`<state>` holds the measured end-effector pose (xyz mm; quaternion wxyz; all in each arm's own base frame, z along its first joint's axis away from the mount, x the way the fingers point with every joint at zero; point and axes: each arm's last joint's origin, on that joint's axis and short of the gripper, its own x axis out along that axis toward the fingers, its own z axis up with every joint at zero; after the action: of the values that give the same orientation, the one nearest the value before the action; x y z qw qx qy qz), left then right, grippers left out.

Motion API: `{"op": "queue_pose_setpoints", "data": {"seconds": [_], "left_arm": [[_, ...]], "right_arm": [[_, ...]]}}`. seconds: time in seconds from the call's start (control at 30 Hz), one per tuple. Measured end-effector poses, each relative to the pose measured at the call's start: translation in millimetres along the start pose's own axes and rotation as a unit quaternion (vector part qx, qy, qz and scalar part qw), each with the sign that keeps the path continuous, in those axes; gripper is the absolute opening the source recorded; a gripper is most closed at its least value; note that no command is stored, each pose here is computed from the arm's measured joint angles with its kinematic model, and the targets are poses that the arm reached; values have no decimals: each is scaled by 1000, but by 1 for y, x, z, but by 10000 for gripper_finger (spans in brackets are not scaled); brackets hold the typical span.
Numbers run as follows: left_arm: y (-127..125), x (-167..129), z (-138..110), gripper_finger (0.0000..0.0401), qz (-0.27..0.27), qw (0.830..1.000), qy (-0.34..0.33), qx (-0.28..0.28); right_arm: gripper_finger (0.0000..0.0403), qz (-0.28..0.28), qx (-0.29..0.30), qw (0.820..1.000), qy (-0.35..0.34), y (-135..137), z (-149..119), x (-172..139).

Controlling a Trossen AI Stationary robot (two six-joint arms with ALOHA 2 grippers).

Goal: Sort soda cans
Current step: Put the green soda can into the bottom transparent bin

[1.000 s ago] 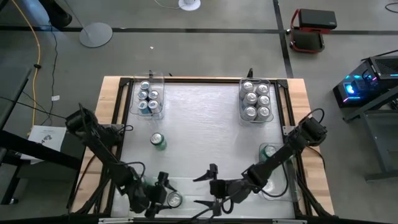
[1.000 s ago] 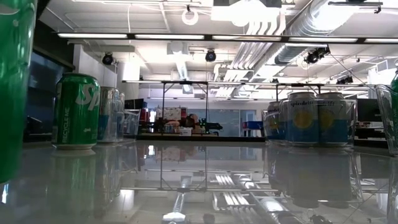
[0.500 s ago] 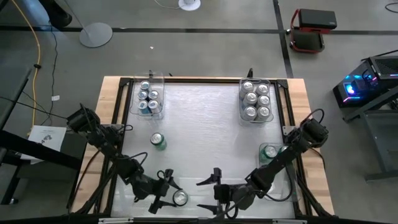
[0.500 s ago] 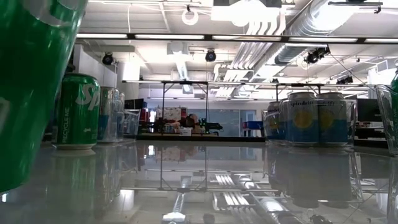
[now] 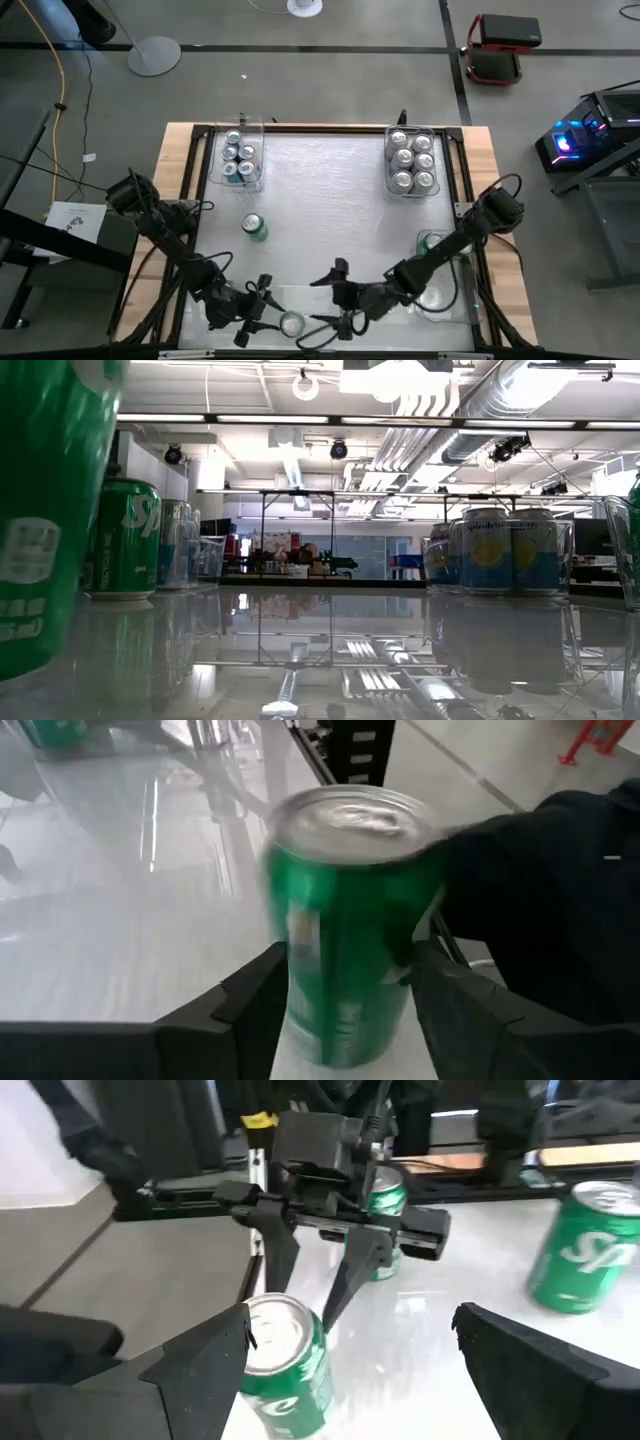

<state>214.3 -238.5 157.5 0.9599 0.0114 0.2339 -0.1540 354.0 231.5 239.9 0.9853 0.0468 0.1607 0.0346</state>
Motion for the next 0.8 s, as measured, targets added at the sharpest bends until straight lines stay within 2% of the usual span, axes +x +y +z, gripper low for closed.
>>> {"op": "queue_pose_setpoints", "data": {"seconds": [0.2,0.37,0.6,0.8], "left_arm": [[-4,-5,-7,177,11,1000,22,-16],[-10,-20,-2,174,19,999,17,-41],[-22,-35,-1,174,11,996,7,-87],[-23,-32,-1,174,17,991,-10,-129]], "right_arm": [[339,50,-36,998,22,-13,-13,24],[339,90,-67,993,26,-17,-21,43],[339,144,-99,984,25,-17,-18,60],[339,146,-99,984,31,-20,-25,82]]}}
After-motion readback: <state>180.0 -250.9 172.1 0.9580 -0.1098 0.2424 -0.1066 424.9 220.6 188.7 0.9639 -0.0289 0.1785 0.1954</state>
